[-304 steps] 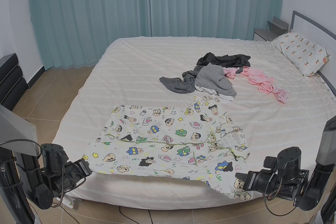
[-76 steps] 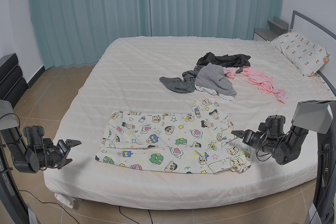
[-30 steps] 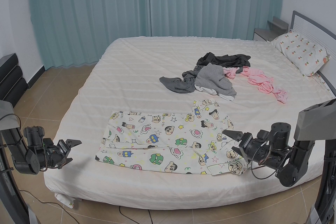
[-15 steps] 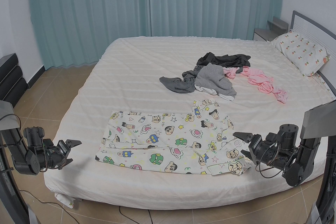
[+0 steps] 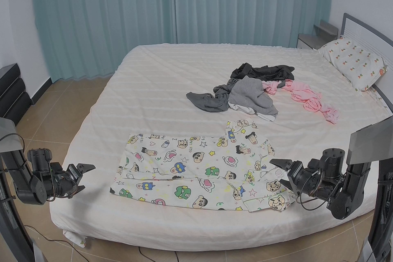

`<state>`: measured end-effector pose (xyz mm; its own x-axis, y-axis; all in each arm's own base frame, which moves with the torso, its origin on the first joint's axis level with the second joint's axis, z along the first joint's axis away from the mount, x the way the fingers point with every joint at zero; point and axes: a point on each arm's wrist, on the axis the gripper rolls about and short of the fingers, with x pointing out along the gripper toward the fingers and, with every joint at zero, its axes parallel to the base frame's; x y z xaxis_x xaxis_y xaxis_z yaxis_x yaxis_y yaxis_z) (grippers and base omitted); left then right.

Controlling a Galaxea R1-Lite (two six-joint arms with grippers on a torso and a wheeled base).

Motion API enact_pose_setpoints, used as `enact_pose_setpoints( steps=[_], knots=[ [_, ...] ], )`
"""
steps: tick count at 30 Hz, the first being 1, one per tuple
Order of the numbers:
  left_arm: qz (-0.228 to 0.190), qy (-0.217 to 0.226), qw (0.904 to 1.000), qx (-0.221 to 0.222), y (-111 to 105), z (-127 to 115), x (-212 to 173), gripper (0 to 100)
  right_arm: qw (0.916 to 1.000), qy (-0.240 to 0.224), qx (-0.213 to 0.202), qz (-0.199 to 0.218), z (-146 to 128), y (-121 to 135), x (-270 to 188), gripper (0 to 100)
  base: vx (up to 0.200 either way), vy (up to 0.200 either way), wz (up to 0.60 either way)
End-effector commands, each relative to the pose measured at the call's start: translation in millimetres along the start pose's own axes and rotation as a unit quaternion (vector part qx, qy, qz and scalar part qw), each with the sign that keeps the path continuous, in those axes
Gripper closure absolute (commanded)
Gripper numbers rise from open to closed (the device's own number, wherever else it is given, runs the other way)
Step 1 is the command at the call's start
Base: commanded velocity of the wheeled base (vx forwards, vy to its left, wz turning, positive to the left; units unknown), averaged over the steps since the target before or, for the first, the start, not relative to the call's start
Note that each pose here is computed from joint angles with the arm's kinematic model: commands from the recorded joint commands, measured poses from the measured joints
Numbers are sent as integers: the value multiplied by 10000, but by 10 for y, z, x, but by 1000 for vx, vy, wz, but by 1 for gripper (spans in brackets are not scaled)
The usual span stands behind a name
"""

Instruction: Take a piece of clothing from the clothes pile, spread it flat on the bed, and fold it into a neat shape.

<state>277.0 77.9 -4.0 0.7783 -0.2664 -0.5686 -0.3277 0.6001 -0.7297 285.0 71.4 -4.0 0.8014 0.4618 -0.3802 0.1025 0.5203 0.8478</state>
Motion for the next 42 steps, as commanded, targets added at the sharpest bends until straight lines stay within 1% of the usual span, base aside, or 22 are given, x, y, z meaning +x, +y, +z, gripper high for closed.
enact_pose_setpoints(
  steps=[1, 8, 12, 14, 16, 18, 19, 21, 22, 24, 25, 26, 27, 28, 32, 33, 34, 37, 39, 40, 41, 42],
  knots=[
    [-13, -18, 10000, 3, 4, 1, 5, 0, 9998, -87, -45, 152, 30, 77, -36, 0, 200, 0, 0],
    [-30, -38, 10000, 18, 8, -15, -9, 0, 9998, -91, -55, 158, 32, 83, -42, 0, 200, 0, 0],
    [-89, -78, 9999, 7, -19, -16, -28, 0, 9998, -74, -73, 158, 23, 81, -34, 0, 0, 0, 0],
    [-179, -55, 9998, 70, -103, -54, -62, 0, 9998, -52, -97, 175, 5, 98, -34, 0, 0, 0, 0],
    [-326, 57, 9993, 176, -257, -141, -101, 0, 9998, -50, -109, 184, 3, 105, -39, 0, 0, 0, 0],
    [-386, 278, 9983, 345, -362, -281, -70, 0, 9998, -56, -118, 162, -7, 103, -38, 0, 0, 0, 0],
    [-365, 383, 9976, 456, -430, -373, -21, 0, 9998, -72, -118, 143, -11, 100, -35, 0, 0, 0, 0],
    [-305, 416, 9969, 599, -504, -459, 31, 0, 9998, -95, -127, 117, -25, 102, -25, 0, 0, 0, 0],
    [-184, 511, 9953, 799, -583, -613, 132, 0, 9998, -159, -137, 71, -30, 97, -12, 0, 0, 0, 0],
    [-157, 525, 9949, 848, -596, -646, 157, 0, 9997, -172, -139, 62, -33, 99, -11, 0, 0, 0, 0],
    [-93, 548, 9923, 1106, -690, -772, 230, 0, 9997, -182, -179, 44, -49, 103, -5, 0, 0, 0, 0],
    [-104, 613, 9907, 1209, -719, -821, 244, 0, 9997, -172, -195, 41, -54, 103, -7, 0, 0, 0, 0],
    [-111, 624, 9904, 1226, -724, -828, 246, 0, 9997, -172, -195, 41, -54, 103, -7, 0, 0, 0, 0],
    [-104, 780, 9871, 1397, -758, -923, 268, 0, 9996, -162, -212, 37, -60, 101, -4, 0, 0, 0, 0],
    [-69, 1177, 9799, 1612, -826, -1124, 274, 0, 9996, -136, -230, -9, -71, 73, 12, 0, 0, 0, 0],
    [-67, 1206, 9791, 1638, -836, -1147, 276, 0, 9997, -132, -229, -15, -73, 69, 14, 0, 0, 0, 0],
    [-26, 1260, 9765, 1747, -871, -1231, 288, 0, 9997, -132, -229, -15, -73, 69, 14, 0, 0, 0, 0],
    [47, 1273, 9721, 1969, -913, -1352, 353, 0, 9996, -113, -240, -7, -88, 77, 18, 0, 0, 0, 0],
    [79, 1270, 9703, 2058, -918, -1379, 390, 0, 9996, -106, -258, -4, -92, 79, 19, 0, 0, 0, 0],
    [138, 1289, 9668, 2204, -909, -1427, 436, 0, 9996, -96, -283, -8, -97, 78, 22, 0, 0, 0, 0],
    [138, 1289, 9668, 2204, -909, -1427, 436, 0, 9996, -96, -283, -8, -97, 78, 22, 0, 0, 0, 0],
    [369, 1298, 9585, 2513, -874, -1573, 565, 0, 9994, -56, -327, -6, -124, 84, 26, 0, 0, 0, 0]
  ],
)
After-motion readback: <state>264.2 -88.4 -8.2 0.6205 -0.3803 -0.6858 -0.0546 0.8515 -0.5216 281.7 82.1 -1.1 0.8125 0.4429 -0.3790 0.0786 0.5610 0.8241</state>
